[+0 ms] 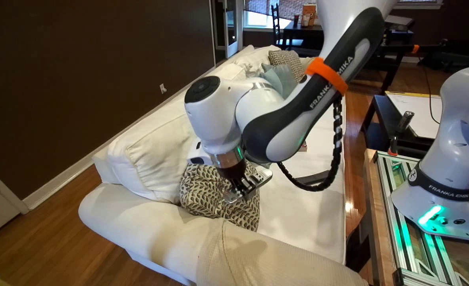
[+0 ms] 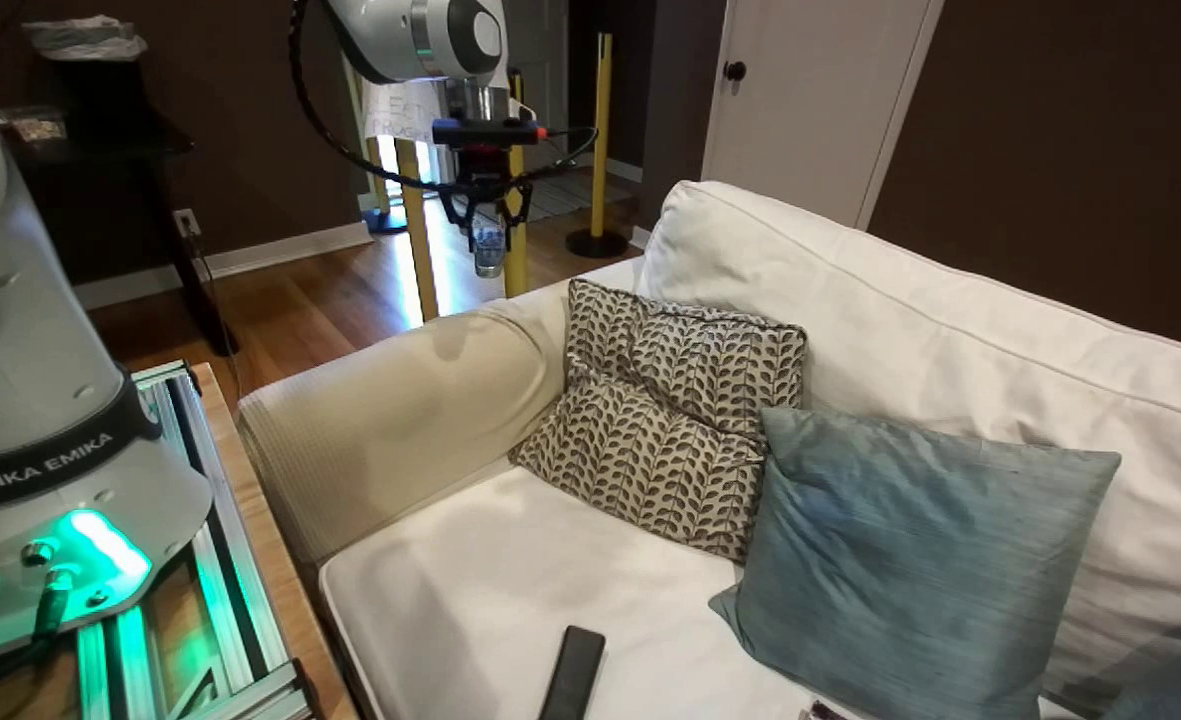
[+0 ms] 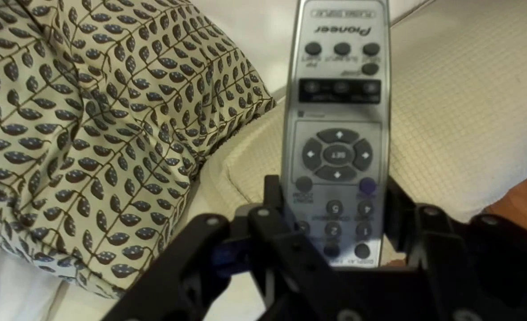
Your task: Put the grey remote control on the backrest of the sofa.
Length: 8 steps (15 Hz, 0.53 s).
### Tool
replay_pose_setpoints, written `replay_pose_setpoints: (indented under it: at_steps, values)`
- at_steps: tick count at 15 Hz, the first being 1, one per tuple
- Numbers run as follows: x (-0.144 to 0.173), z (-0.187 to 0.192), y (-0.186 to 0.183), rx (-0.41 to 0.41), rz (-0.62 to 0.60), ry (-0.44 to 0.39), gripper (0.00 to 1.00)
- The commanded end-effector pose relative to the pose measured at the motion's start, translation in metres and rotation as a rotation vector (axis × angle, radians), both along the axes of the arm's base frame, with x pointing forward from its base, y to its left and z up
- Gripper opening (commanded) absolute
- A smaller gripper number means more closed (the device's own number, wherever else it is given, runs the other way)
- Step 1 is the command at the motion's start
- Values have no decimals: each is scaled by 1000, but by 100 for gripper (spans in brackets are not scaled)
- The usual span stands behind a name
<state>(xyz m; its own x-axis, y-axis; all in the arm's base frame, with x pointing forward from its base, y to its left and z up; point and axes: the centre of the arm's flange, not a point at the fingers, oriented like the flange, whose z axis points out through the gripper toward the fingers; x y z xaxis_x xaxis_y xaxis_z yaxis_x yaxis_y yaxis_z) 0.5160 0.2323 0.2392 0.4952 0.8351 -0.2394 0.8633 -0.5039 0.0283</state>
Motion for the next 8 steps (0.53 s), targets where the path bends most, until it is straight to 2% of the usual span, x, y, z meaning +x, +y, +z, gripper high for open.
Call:
replay_pose_setpoints:
  at_steps: [1, 2, 3, 5, 8]
  values:
    - [-3, 40, -38, 46, -154, -15, 29]
    - [0, 49, -46, 59, -189, -26, 29]
    - [12, 29, -29, 45, -117, -23, 54]
    - [15, 43, -43, 59, -157, -40, 54]
    - [12, 46, -45, 60, -165, -41, 54]
